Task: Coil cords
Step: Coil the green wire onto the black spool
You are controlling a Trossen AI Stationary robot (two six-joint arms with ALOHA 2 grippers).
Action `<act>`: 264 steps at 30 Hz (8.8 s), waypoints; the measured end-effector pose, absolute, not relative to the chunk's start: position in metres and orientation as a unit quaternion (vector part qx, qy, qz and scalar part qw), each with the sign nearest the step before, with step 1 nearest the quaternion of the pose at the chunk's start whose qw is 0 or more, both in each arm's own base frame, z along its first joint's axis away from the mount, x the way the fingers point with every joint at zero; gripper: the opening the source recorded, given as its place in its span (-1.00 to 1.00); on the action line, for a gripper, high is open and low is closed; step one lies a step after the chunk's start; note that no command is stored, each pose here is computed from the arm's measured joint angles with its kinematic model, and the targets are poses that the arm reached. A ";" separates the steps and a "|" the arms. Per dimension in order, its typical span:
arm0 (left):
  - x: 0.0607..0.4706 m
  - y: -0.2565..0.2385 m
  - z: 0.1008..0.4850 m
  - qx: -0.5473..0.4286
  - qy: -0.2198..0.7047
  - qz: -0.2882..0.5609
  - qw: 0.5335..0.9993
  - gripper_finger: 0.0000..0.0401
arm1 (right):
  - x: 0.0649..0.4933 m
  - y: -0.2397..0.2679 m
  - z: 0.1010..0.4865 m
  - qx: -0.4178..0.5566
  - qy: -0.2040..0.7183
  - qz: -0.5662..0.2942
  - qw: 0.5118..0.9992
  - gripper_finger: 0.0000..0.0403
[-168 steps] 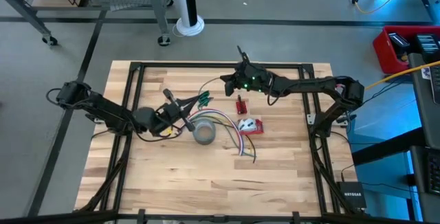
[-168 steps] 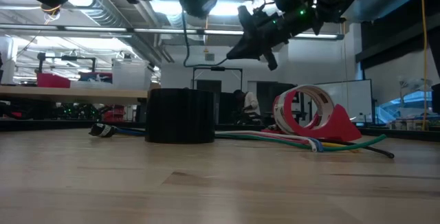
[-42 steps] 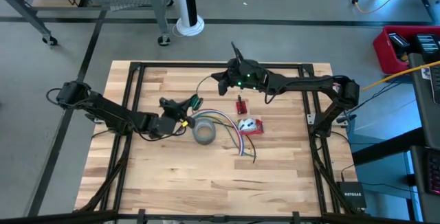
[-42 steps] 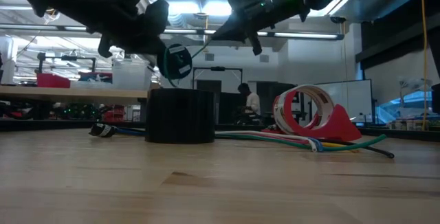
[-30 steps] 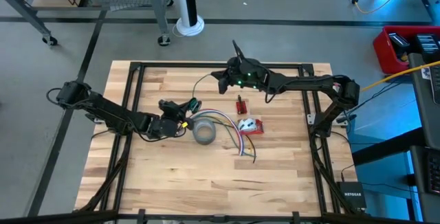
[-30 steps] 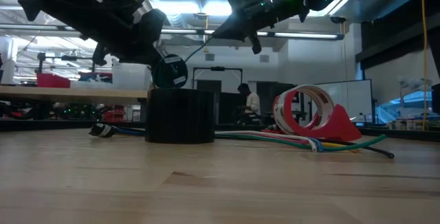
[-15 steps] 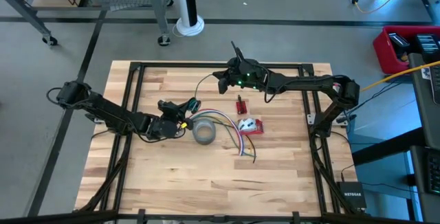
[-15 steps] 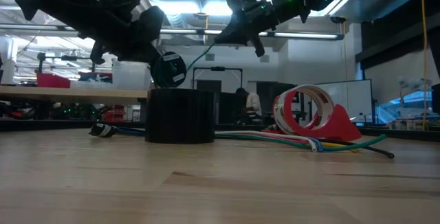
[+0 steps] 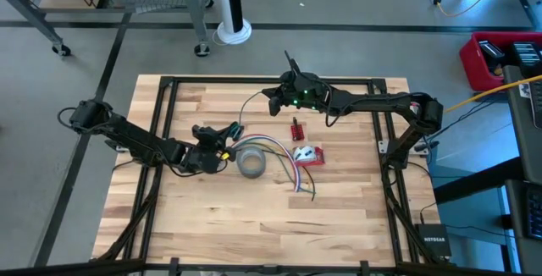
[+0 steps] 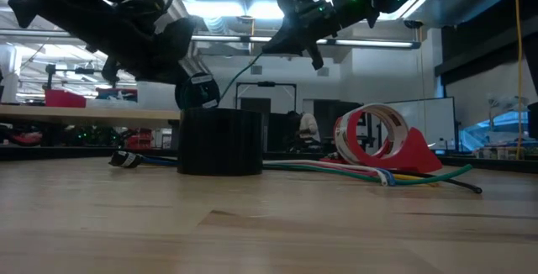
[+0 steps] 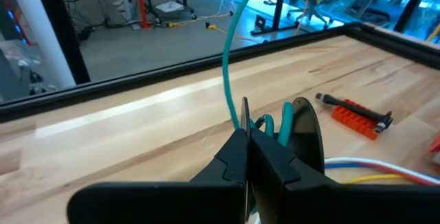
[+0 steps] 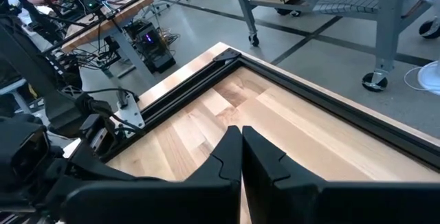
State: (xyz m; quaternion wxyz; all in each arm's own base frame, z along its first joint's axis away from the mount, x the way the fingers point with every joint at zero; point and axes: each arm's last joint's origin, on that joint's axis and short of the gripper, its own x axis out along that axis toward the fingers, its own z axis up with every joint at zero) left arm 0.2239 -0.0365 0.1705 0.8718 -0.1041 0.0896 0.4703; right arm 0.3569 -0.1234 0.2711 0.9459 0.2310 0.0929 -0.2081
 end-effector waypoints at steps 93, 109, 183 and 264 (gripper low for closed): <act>0.240 0.008 0.175 -0.143 0.129 0.430 0.882 -1.00 | 0.370 -0.085 0.291 0.313 0.049 0.040 0.948 -0.99; 0.246 0.007 0.186 -0.129 0.088 0.413 0.897 -1.00 | 0.384 -0.055 0.267 0.323 0.114 0.069 0.937 -0.99; 0.242 -0.011 0.180 -0.142 0.120 0.377 0.907 -1.00 | 0.380 -0.087 0.199 0.242 0.269 -0.163 0.918 -0.99; 0.256 0.024 0.182 -0.256 0.041 0.390 0.884 -1.00 | 0.398 -0.065 0.221 0.328 0.144 -0.085 0.930 -0.99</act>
